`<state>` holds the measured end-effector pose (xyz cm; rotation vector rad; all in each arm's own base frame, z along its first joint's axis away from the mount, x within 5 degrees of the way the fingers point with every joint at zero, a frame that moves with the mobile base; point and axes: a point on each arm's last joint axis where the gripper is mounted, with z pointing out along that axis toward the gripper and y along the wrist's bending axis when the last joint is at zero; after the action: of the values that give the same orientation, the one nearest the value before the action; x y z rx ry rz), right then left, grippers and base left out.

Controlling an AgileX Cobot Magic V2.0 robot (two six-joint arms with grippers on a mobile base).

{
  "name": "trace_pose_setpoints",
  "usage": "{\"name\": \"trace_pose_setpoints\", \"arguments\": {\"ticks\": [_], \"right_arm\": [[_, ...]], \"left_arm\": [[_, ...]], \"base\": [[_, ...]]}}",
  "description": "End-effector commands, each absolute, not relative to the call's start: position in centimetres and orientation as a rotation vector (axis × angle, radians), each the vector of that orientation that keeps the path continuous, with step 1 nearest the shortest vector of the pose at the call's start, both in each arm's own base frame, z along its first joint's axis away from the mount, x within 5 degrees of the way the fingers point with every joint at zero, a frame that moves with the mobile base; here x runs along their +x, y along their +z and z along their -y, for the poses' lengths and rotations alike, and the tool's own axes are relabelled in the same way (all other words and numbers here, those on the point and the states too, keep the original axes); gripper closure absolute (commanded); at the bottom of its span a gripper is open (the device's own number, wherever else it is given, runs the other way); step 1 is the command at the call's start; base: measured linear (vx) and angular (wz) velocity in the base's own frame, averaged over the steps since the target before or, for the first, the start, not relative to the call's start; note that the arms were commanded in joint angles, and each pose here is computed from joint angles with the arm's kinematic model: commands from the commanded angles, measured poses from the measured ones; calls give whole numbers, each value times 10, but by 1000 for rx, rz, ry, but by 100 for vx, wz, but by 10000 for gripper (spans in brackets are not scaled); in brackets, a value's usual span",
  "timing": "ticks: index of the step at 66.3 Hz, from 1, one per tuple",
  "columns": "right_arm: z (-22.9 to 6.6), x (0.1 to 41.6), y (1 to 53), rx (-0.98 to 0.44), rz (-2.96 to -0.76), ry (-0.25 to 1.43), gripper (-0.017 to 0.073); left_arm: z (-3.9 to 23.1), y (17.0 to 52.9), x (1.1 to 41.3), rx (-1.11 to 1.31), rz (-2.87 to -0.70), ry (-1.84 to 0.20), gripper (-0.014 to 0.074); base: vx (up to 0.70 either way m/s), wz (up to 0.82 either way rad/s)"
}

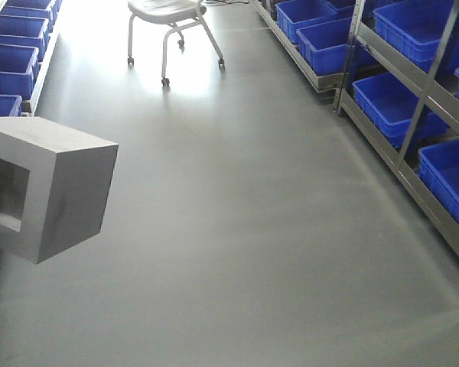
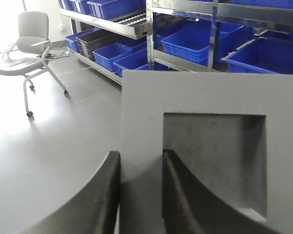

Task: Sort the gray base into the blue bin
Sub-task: 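Drive the base to the blue bin rack holding the block in the left gripper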

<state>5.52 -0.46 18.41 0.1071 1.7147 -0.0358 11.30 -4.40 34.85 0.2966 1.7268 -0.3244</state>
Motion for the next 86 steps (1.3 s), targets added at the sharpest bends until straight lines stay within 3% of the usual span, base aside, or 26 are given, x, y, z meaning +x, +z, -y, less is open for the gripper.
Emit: {"name": "trace_pose_setpoints", "arguments": {"ticks": [1,86], "right_arm": [[5,56,191,92,-1640,-50,564],[5,56,191,92,-1640,-50,564]], "left_arm": [[42,368,113,239,-1599,-347,600],[42,368,113,239,-1598,-347,600]], "base": [[38,11],[41,3]]}}
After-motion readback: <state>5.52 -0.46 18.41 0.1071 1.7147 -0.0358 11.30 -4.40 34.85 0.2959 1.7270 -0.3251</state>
